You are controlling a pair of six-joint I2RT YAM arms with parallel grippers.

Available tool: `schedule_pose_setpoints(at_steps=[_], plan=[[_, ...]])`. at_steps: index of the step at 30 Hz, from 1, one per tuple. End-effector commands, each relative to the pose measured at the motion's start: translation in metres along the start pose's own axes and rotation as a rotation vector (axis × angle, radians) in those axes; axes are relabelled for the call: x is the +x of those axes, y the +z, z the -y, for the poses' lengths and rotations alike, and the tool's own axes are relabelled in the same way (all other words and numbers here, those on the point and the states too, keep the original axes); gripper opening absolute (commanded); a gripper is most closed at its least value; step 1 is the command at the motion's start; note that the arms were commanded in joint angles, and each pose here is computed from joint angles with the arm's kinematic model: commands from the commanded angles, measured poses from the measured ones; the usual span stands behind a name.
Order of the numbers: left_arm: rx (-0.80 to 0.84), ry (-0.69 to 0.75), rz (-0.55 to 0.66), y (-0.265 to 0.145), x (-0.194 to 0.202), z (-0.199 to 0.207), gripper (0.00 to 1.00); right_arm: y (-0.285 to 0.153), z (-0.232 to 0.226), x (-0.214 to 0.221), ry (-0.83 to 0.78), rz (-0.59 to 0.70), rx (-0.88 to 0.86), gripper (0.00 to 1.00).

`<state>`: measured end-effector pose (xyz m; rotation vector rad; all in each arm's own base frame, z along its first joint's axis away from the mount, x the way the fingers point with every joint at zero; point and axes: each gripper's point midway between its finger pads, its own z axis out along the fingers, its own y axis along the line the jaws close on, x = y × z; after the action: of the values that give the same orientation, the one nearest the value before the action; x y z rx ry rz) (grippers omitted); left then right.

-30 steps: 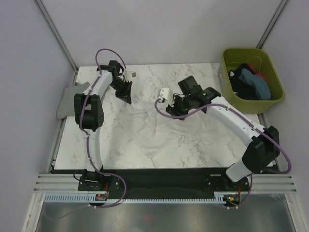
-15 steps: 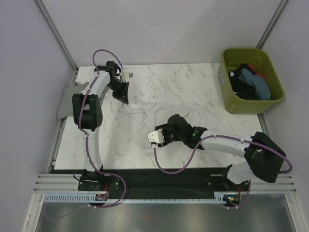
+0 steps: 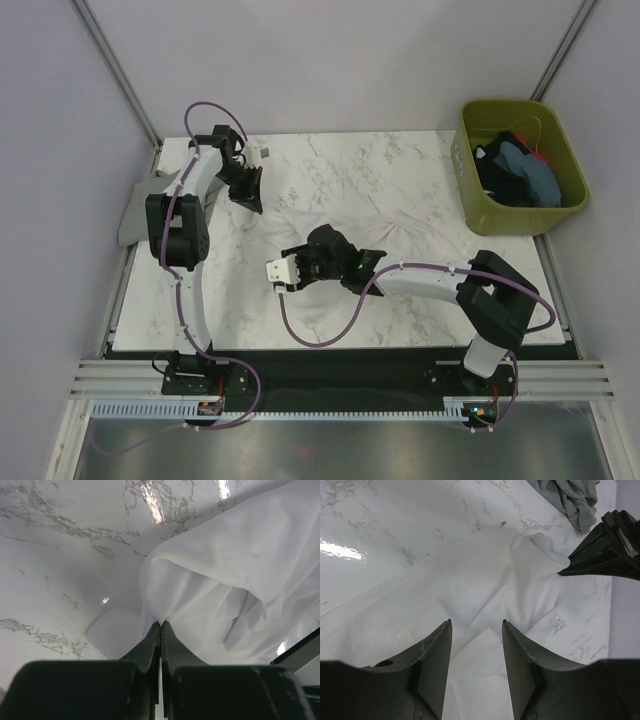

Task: Fold and stack the t-shirts
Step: Flatten the tshirt out

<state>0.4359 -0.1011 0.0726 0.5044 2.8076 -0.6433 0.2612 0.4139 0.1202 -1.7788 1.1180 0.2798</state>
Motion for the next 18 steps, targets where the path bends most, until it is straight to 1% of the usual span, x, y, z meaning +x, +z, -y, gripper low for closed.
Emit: schedule_pose_setpoints(at_steps=[1,3,7,12,18], plan=[[0.031,-0.012,0.067,-0.012,-0.017,0.006,0.02,0.005,-0.002,-0.012,0.032,0.023,-0.036,0.52],[0.038,-0.021,0.069,-0.012,-0.017,0.005,0.02,0.005,-0.01,-0.012,0.04,0.017,-0.06,0.52],[0.041,-0.026,0.076,-0.011,-0.019,0.004,0.02,0.003,-0.034,-0.001,0.092,-0.041,-0.148,0.49],[0.051,-0.035,0.08,-0.009,-0.021,0.004,0.02,0.002,-0.05,0.011,0.12,-0.081,-0.186,0.45],[0.052,-0.043,0.075,-0.007,-0.02,0.003,0.02,0.008,-0.063,0.025,0.147,-0.13,-0.216,0.43]])
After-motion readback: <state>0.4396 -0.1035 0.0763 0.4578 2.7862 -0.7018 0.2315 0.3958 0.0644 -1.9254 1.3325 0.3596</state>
